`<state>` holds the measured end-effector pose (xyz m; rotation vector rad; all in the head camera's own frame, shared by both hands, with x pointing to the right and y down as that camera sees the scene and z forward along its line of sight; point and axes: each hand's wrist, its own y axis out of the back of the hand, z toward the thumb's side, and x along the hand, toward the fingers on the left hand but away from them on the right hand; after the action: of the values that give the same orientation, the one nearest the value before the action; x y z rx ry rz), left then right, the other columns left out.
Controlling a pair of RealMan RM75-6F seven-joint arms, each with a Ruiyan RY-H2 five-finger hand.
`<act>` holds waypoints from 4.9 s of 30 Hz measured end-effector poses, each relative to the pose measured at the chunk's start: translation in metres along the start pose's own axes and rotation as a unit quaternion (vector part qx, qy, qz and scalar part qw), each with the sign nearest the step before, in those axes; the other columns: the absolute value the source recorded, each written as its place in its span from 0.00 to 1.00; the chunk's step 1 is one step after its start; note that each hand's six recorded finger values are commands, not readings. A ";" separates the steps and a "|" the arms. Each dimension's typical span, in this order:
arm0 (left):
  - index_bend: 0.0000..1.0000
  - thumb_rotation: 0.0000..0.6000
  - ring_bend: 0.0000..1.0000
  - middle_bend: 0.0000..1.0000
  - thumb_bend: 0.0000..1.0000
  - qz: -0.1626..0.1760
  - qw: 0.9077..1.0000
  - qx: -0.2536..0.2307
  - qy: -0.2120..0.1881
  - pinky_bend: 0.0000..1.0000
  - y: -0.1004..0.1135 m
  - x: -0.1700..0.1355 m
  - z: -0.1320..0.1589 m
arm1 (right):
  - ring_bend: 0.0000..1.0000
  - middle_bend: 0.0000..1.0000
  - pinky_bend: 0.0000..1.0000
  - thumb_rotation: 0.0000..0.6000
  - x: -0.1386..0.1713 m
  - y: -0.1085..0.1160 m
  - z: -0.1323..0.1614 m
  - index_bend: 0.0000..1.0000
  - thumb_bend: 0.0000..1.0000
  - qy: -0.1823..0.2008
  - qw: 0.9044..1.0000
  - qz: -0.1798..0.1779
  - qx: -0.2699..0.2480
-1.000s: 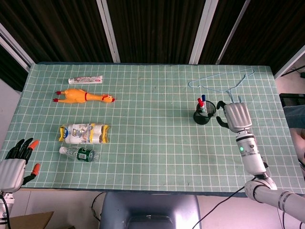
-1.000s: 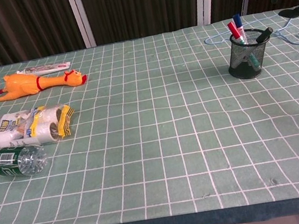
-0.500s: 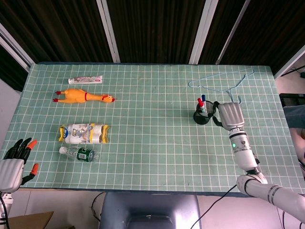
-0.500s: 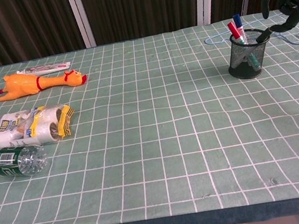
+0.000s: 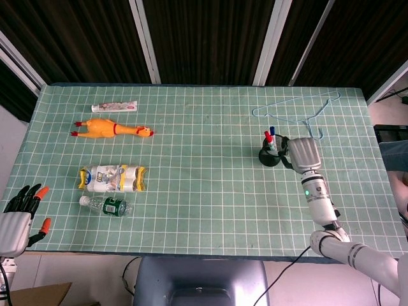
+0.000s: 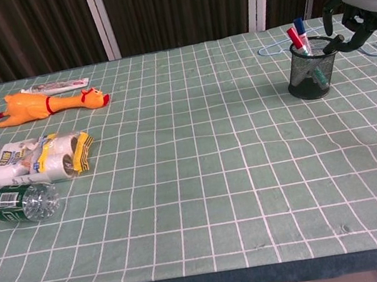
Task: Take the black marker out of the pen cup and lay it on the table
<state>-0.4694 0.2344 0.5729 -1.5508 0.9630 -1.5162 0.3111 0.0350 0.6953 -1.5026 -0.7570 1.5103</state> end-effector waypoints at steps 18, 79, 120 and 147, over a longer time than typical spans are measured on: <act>0.12 1.00 0.03 0.07 0.41 -0.001 1.000 -0.003 0.003 0.19 0.000 0.001 -0.002 | 1.00 0.98 1.00 1.00 -0.006 -0.010 0.004 0.63 0.47 0.003 1.000 0.000 -0.004; 0.12 1.00 0.03 0.07 0.41 -0.002 1.000 -0.006 0.016 0.20 0.000 0.001 -0.004 | 1.00 1.00 1.00 1.00 0.084 0.086 0.049 0.91 1.00 0.105 0.981 -0.145 -0.068; 0.12 1.00 0.03 0.07 0.41 -0.014 1.000 -0.016 0.023 0.20 0.000 -0.002 -0.007 | 1.00 1.00 1.00 1.00 0.068 -0.033 0.050 0.47 0.57 0.024 0.951 0.130 0.281; 0.13 1.00 0.03 0.07 0.41 -0.002 1.000 0.002 0.014 0.20 0.001 -0.006 -0.002 | 0.11 0.20 0.08 1.00 0.133 0.036 -0.013 0.19 0.30 0.017 0.996 -0.090 -0.017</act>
<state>-0.4719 0.2389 0.5697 -1.5331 0.9718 -1.5450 0.3300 0.1337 0.6007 -1.4400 -0.8783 1.3401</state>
